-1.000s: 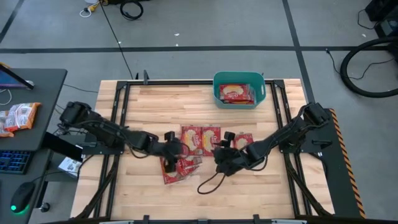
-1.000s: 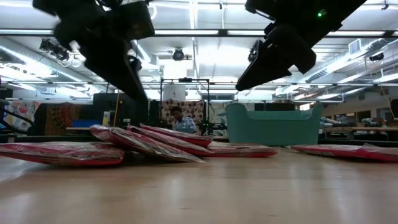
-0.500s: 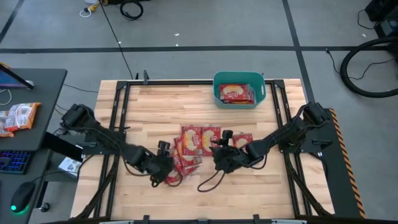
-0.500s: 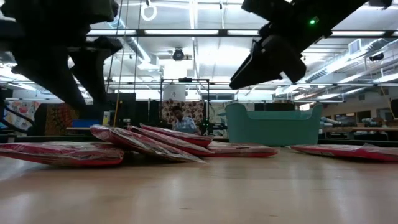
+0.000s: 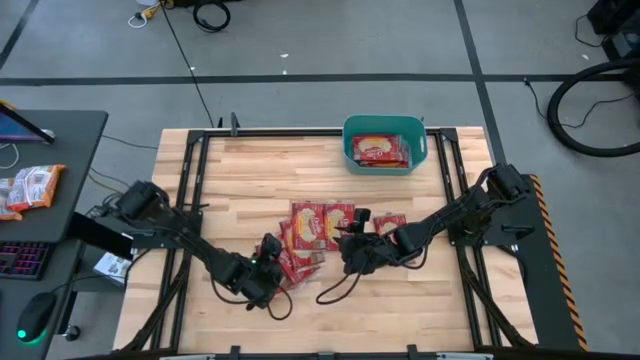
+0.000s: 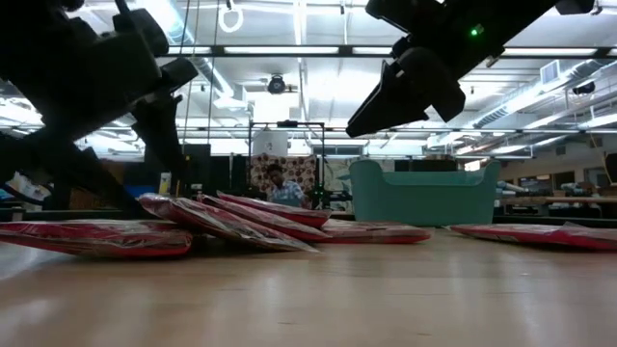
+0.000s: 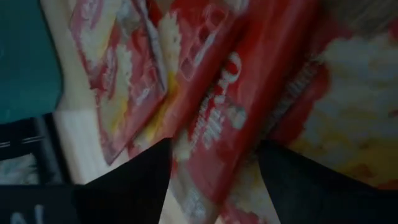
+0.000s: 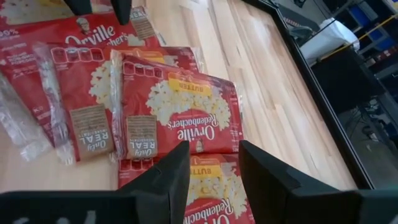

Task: Sort popcorn bags into baskets
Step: Put the popcorn bag into the green bin

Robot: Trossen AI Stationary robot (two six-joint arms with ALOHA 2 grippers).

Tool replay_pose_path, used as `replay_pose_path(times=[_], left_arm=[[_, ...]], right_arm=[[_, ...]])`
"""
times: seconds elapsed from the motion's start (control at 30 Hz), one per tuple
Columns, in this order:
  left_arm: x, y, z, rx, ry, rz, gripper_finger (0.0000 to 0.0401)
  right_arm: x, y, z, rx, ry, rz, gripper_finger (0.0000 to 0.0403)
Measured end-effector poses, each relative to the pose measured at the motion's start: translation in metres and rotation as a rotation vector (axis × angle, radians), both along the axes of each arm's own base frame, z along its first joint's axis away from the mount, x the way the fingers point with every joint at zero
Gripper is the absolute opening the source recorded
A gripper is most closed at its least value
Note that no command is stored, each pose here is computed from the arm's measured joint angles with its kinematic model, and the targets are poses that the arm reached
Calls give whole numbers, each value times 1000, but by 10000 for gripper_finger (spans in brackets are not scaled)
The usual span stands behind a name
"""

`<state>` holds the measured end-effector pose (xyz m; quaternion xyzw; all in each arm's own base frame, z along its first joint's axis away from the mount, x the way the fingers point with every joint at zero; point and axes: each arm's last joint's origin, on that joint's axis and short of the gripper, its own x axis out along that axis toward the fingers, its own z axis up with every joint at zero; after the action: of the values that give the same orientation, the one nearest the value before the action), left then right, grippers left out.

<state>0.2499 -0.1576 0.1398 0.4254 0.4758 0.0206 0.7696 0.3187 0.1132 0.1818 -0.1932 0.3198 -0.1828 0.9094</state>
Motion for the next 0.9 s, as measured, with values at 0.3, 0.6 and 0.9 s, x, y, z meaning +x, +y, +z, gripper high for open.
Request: replay_pose_path(times=[0.3, 0.6, 0.9], left_arm=[[5, 4, -11, 24, 21, 22, 172], [8, 6, -9, -60, -10, 102, 22], [24, 3, 61, -427, 148, 127, 24]], right_arm=[[1, 0, 1, 1, -11, 3, 142], [1, 0, 1, 1, -10, 3, 142], [-33, 13, 21, -76, -26, -99, 142]])
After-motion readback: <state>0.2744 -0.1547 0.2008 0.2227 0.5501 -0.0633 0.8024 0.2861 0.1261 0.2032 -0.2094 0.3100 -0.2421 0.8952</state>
